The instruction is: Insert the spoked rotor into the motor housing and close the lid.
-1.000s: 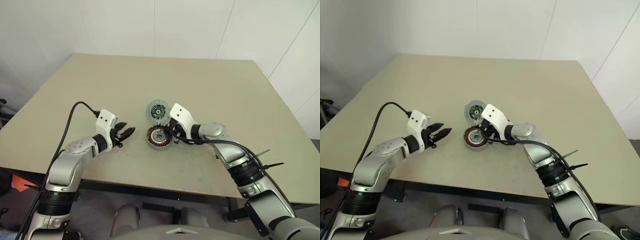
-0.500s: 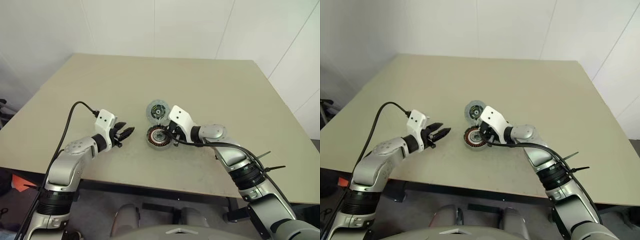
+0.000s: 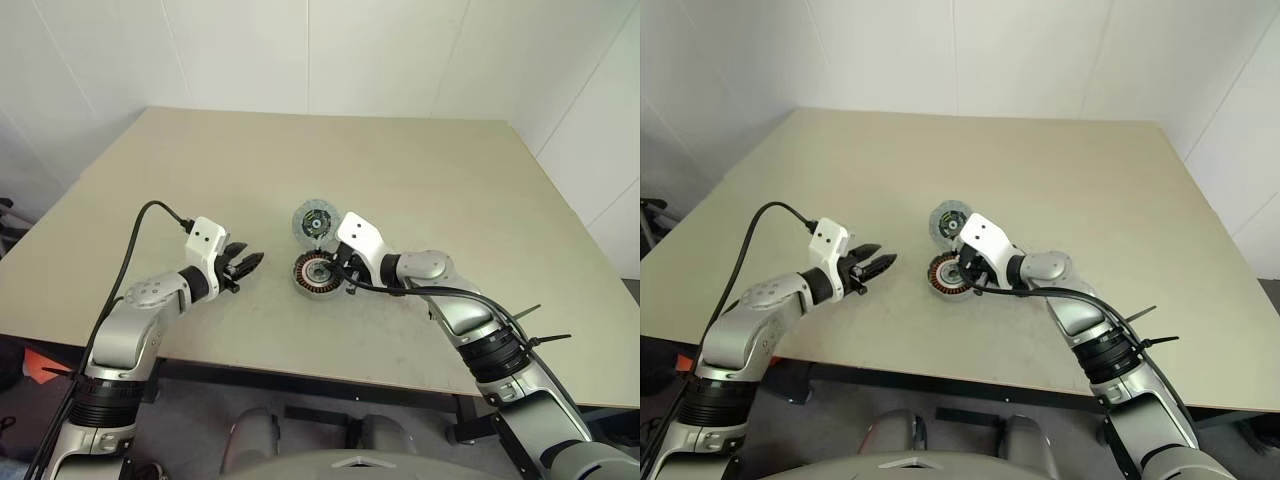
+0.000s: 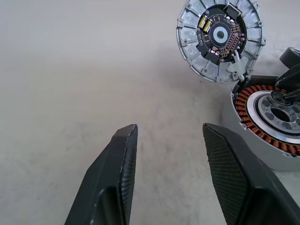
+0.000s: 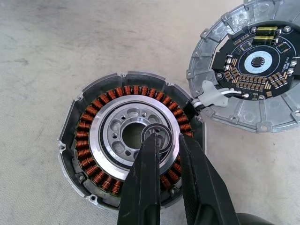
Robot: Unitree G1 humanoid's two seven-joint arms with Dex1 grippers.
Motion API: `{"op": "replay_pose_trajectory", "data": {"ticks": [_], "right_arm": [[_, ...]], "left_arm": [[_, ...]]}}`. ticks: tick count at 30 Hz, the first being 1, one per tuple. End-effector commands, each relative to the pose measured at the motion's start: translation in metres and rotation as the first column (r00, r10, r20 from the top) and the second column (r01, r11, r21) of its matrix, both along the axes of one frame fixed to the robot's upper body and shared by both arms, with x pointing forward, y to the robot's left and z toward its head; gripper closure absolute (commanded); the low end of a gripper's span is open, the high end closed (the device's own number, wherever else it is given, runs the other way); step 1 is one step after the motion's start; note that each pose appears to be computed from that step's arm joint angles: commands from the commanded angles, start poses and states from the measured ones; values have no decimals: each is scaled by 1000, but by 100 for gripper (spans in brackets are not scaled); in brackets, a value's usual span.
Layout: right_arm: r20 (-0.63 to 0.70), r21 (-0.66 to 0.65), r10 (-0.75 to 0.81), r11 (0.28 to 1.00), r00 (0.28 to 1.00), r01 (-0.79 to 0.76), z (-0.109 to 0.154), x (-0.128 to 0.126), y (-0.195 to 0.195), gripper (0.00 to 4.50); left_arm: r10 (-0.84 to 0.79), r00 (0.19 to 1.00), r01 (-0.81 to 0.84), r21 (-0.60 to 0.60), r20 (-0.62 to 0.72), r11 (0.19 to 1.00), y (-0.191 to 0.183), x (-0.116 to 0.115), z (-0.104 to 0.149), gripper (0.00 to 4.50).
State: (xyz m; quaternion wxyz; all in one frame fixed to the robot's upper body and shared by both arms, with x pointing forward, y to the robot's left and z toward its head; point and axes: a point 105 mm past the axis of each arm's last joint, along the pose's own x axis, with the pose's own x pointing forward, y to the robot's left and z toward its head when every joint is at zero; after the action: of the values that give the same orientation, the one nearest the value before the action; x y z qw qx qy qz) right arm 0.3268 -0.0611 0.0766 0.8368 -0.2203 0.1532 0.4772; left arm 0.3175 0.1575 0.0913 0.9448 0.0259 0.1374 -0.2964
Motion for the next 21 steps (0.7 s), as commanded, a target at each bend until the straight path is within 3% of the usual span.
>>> {"op": "replay_pose_trajectory", "data": {"ticks": [1,21], "right_arm": [[33,19,20,1000,999,-21,11,-3,7,381],[7,31,26,999,1000,-26,4,-6,15,381]], "left_arm": [[15,998,-15,9,64,1000,8,5,17,217],[30,997,-32,27,66,999,14,3,18,217]]}}
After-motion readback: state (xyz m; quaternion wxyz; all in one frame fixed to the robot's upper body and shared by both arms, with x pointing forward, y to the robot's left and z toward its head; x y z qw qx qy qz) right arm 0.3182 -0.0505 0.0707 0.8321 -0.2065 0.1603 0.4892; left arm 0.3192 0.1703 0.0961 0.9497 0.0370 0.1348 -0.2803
